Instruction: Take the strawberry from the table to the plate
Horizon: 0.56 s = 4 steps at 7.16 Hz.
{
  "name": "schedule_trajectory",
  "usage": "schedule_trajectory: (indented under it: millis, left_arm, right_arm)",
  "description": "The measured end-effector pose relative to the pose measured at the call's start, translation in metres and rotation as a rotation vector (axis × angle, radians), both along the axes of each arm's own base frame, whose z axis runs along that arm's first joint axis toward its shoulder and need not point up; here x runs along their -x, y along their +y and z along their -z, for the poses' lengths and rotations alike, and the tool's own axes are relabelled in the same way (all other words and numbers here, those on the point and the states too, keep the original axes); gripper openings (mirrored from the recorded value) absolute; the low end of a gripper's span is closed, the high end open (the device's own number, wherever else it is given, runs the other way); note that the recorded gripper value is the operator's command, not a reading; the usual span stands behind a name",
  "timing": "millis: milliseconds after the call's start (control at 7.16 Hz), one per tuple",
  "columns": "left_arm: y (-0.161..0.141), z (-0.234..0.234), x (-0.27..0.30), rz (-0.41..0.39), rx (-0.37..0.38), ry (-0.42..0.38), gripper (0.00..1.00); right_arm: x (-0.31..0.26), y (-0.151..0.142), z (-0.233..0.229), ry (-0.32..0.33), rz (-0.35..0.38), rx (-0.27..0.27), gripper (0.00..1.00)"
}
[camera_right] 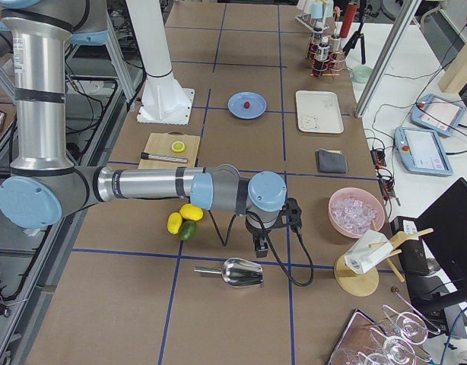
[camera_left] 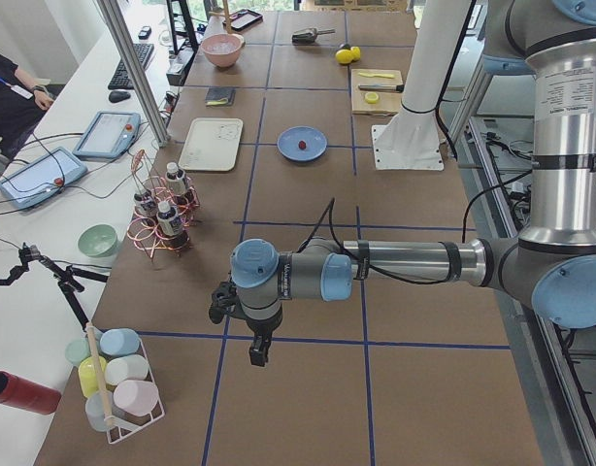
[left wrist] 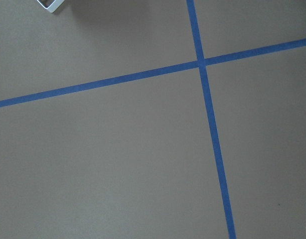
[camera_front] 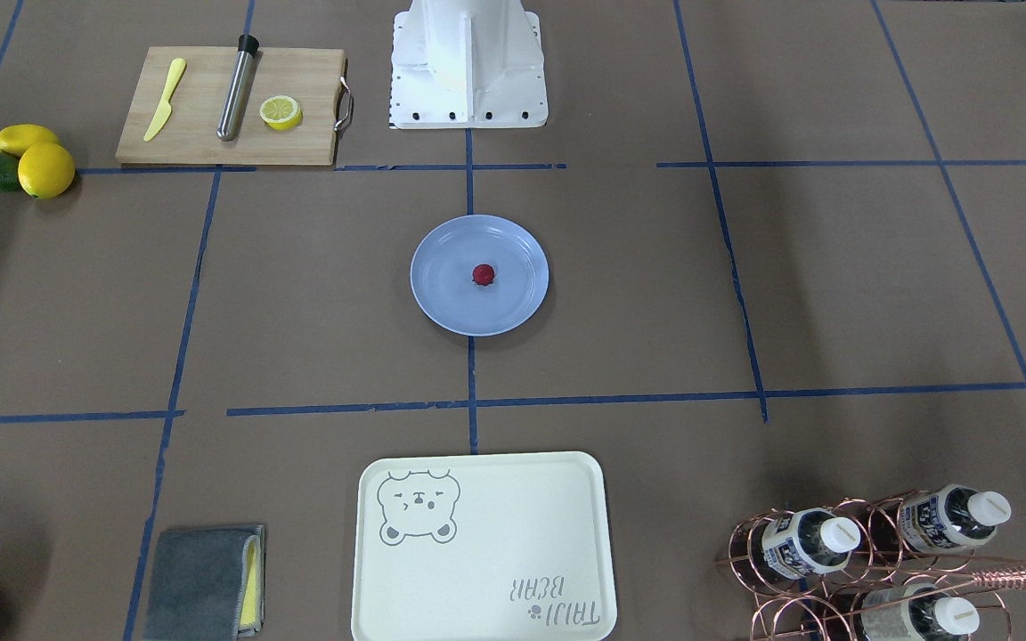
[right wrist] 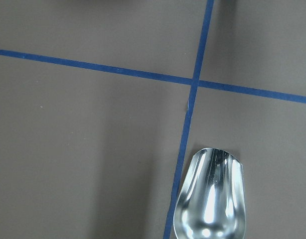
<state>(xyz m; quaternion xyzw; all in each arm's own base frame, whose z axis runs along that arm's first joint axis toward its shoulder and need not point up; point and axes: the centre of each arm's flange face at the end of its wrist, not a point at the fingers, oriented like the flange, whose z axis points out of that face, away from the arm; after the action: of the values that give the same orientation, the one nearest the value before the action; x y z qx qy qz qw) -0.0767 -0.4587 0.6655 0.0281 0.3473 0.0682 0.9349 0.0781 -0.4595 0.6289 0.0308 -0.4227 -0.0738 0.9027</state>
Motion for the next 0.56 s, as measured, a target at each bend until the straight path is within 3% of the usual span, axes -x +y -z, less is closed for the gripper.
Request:
schedule_trajectory:
  millis: [559]
  left_arm:
    - [0.0098,-0.006,0.0027,0.022,0.04,0.083,1.0]
  right_arm:
    - [-0.0022,-0.0005,-0.0105,0.031,0.003,0.015,1.0]
